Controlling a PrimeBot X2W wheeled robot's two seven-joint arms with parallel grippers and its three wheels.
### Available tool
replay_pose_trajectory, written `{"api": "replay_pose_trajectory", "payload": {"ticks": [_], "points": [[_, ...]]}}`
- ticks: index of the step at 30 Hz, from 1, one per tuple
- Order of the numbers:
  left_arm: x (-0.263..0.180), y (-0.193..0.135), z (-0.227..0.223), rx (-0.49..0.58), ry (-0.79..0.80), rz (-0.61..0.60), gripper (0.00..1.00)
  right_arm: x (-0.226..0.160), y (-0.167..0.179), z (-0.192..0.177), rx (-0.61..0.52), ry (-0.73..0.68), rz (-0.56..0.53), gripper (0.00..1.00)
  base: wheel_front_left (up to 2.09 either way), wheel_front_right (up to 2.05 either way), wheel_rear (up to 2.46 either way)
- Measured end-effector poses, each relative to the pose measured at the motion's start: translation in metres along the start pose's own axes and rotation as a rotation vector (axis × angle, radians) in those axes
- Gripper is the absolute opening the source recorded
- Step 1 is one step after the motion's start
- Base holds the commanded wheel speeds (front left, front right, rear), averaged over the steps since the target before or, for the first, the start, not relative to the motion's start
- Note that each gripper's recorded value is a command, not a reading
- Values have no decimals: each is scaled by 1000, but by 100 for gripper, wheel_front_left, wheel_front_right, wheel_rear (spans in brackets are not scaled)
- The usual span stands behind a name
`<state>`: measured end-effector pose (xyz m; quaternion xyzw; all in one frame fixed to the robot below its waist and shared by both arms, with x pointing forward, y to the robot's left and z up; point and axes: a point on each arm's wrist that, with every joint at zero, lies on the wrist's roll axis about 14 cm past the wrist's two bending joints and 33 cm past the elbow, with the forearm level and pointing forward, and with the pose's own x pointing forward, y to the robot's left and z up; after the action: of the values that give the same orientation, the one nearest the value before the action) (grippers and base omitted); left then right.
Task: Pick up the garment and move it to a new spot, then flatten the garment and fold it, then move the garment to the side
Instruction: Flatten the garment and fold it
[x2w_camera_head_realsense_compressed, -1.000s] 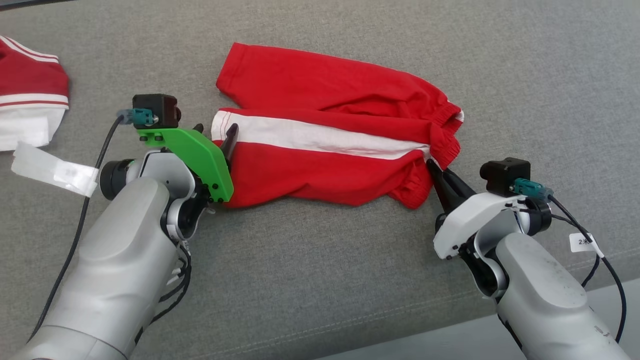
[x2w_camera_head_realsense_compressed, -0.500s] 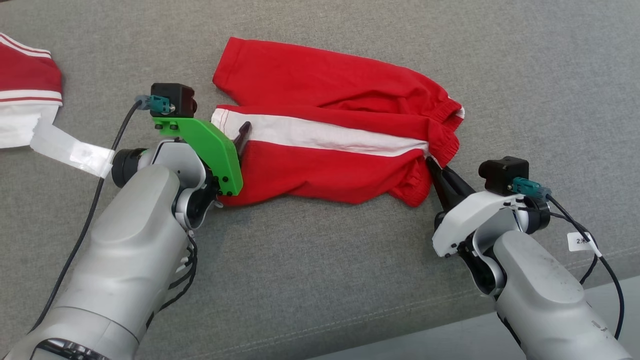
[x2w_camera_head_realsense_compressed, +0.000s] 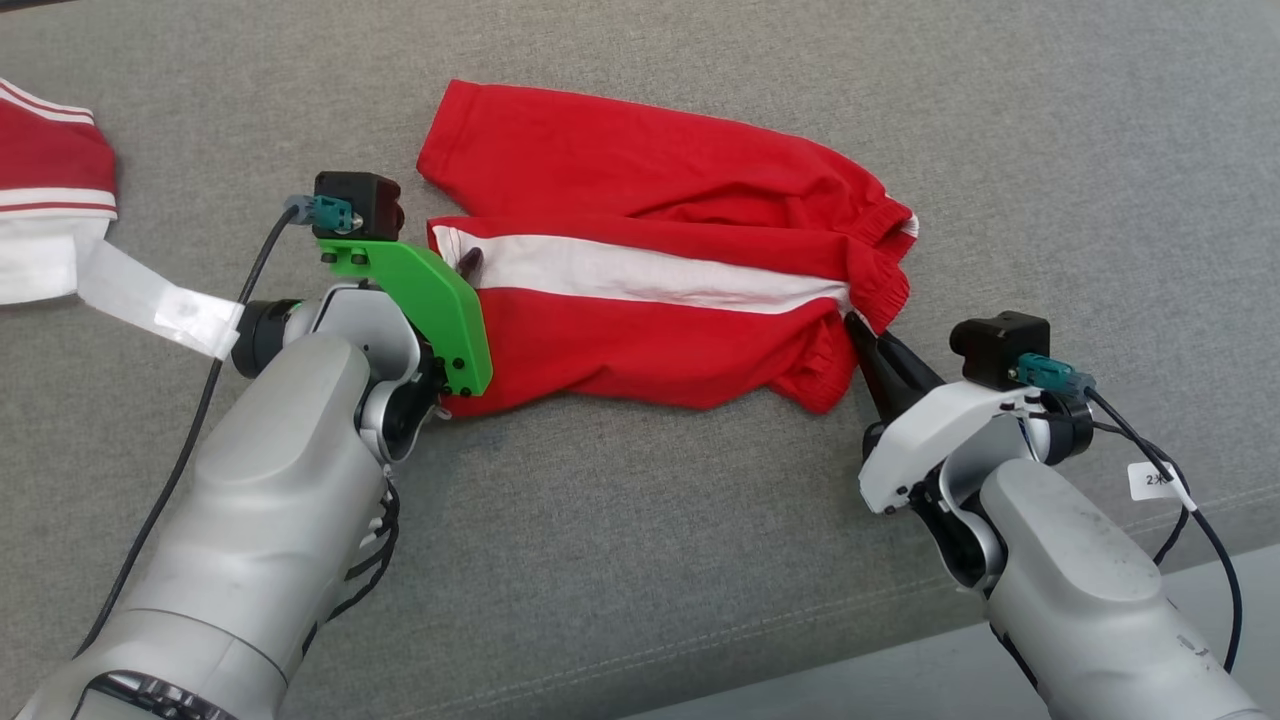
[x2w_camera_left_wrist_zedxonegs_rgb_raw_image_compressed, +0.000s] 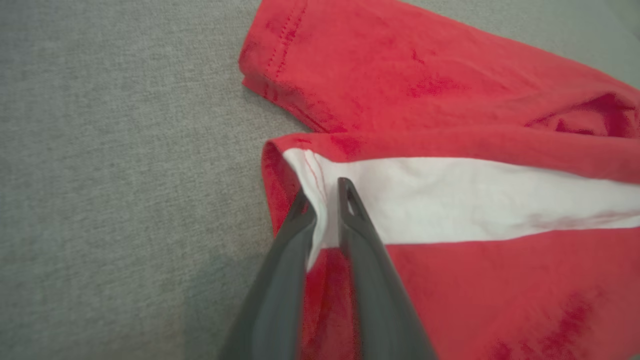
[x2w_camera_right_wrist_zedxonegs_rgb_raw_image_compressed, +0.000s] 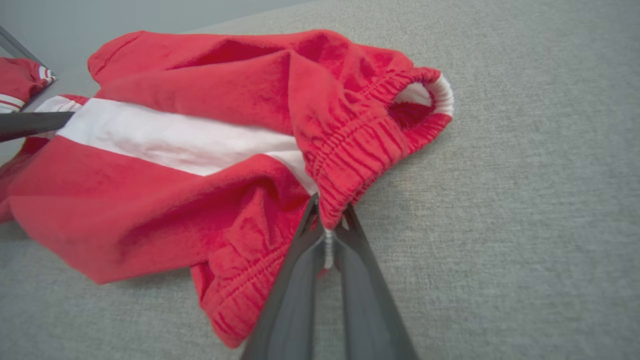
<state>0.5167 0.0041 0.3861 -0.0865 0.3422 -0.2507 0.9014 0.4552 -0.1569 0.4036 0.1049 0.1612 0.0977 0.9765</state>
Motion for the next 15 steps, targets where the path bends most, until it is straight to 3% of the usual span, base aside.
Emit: {"api": "replay_pose_trajectory", "payload": {"ticks": [2,9,15], "points": [[0,-2,7,-3,-37,-3,0,-1,-2,2,-2,-5,-3,0,0,0,0],[-7,-12,29,-28,-137,-42,0,-4,-4,13,-17,-33,-2,0,0,0,0],[-31,-21,52,-138,-266,-105,0,-8,3,45,-33,-81,44,0,0,0,0]]}}
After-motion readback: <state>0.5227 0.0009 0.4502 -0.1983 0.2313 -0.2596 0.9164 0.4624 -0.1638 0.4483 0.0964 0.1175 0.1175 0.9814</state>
